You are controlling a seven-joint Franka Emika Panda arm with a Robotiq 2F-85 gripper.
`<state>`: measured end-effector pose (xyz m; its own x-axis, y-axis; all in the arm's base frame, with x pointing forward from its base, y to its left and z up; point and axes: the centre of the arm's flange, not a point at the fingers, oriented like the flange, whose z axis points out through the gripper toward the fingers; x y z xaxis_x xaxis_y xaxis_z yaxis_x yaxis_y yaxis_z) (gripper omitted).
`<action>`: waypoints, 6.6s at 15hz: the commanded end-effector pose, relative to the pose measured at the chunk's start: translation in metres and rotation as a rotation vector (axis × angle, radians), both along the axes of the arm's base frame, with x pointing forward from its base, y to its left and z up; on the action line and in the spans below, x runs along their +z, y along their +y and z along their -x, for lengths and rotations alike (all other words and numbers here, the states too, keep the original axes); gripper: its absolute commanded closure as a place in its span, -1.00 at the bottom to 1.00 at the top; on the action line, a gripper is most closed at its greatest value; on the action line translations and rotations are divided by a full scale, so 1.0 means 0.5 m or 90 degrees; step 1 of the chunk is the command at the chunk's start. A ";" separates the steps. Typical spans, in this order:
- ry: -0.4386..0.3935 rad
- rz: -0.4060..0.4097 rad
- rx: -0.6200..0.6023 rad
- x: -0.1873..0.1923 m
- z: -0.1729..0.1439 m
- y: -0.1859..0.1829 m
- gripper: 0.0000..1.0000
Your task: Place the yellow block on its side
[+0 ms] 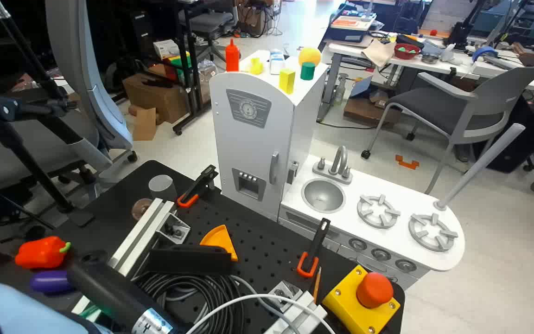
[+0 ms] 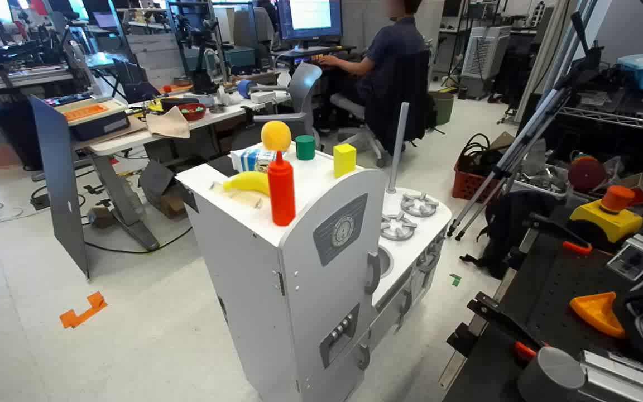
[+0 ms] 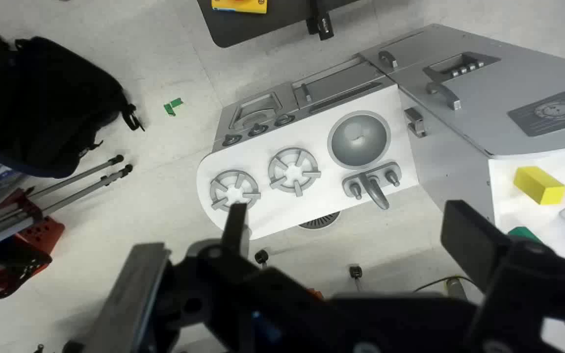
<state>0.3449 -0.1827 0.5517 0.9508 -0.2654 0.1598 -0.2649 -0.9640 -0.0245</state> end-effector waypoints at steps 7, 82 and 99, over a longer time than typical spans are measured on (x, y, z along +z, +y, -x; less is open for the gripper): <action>-0.003 0.001 0.000 0.004 0.000 -0.001 -1.00; 0.123 -0.124 0.065 -0.513 -0.715 0.519 0.81; -0.039 -0.072 0.101 -0.589 -0.641 0.587 0.81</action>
